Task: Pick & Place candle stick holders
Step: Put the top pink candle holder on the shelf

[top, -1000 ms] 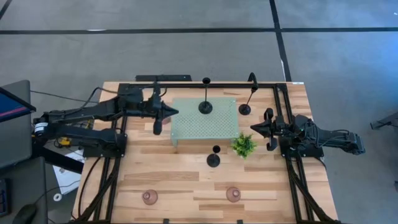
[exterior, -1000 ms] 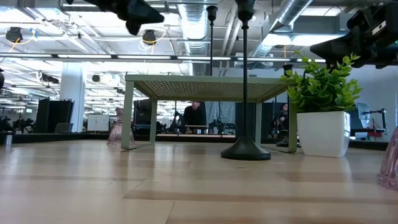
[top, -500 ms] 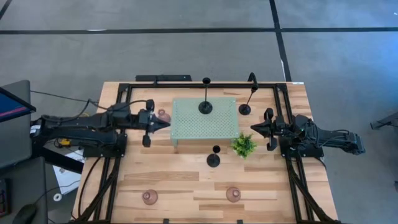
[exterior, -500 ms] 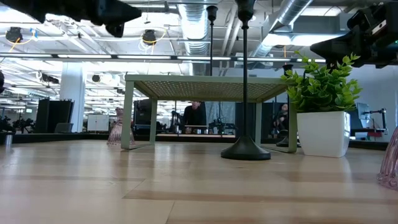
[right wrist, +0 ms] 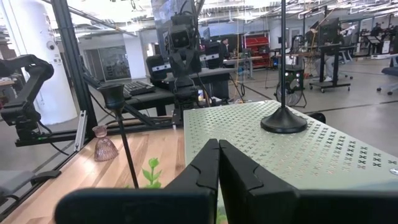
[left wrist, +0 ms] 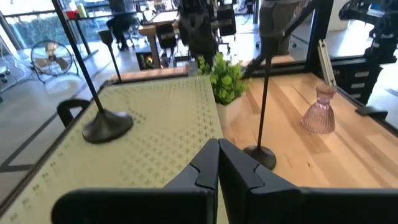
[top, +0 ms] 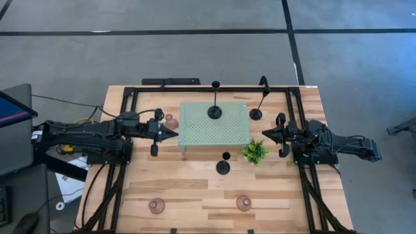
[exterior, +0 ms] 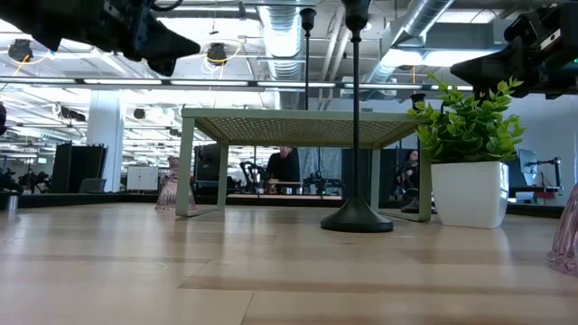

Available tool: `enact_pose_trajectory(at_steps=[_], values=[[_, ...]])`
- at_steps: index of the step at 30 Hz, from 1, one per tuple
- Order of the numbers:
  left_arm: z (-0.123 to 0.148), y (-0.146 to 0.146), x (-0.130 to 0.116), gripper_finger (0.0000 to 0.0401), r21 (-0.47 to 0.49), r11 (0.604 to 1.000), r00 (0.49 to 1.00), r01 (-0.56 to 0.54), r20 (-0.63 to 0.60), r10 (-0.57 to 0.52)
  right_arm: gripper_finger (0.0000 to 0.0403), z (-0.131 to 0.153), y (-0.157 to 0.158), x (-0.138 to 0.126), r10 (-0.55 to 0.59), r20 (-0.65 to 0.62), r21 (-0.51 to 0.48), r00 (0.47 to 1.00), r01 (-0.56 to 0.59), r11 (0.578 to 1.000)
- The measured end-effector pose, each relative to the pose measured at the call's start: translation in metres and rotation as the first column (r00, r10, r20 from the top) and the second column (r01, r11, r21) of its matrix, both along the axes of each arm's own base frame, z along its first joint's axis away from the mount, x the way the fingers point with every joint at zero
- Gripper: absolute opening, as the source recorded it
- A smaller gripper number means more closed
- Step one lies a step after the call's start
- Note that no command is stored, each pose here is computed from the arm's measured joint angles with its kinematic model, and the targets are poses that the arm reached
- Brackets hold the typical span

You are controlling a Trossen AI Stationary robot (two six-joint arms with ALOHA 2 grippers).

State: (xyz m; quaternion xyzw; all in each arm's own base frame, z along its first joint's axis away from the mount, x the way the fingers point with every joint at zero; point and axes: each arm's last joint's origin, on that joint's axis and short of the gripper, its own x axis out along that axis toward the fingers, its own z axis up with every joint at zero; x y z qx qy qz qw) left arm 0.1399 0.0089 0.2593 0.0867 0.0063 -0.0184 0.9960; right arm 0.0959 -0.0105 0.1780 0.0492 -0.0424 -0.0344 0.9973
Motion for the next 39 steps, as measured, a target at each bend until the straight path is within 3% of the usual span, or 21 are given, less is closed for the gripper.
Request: enact_pose_trajectory(at_steps=[39], values=[[-0.0042, 0.0003, 0.0032, 0.0012, -0.001, 1.000, 1.000, 0.000, -0.019, 0.000, 0.0000, -0.0040, 0.0000, 0.0003, 0.002, -0.038, 0.005, 0.999, -0.002, 1.000]])
